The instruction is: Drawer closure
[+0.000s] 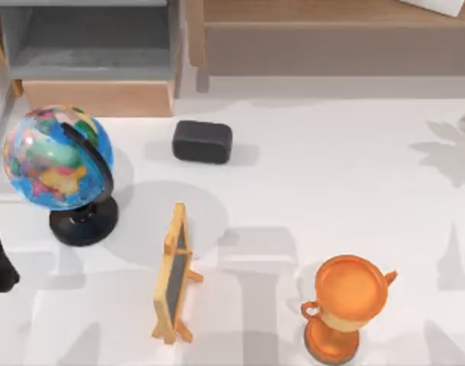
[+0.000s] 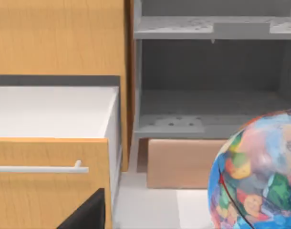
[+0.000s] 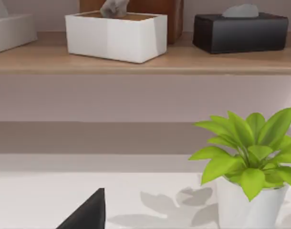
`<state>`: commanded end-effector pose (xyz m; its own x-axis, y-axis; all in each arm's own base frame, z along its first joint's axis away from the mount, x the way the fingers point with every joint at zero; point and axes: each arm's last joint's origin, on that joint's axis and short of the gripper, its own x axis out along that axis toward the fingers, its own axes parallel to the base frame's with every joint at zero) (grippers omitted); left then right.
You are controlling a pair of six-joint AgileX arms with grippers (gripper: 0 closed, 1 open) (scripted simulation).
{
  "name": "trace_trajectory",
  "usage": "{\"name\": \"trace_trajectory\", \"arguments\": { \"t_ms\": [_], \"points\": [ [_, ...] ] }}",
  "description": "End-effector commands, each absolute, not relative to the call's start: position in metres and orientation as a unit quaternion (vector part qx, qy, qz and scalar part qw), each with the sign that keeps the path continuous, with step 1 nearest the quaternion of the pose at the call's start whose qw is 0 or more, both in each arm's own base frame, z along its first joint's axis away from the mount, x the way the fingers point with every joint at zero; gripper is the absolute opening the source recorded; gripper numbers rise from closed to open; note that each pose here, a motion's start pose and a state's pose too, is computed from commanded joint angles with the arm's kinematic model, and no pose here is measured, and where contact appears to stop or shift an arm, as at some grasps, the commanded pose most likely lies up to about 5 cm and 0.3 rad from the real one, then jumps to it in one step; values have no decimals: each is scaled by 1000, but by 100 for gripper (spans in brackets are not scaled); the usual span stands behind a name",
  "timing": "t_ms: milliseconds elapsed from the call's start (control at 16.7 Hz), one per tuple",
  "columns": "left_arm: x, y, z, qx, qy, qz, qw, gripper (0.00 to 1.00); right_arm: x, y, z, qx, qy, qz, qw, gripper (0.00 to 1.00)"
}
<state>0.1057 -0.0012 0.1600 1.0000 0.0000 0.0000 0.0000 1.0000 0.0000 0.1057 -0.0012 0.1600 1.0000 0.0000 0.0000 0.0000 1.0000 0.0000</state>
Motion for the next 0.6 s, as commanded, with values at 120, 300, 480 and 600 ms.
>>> {"name": "trace_trajectory", "arguments": {
  "t_ms": [120,300,480,600],
  "points": [
    [106,-1,160,0,0,0,1000,100,106,-1,160,0,0,0,1000,100],
    [108,-3,174,1,-12,2,1000,100,106,-1,160,0,0,0,1000,100],
    [117,-9,197,-1,-21,3,1000,100,106,-1,160,0,0,0,1000,100],
    [129,-15,215,-3,-22,2,1000,100,106,-1,160,0,0,0,1000,100]
  ]
}}
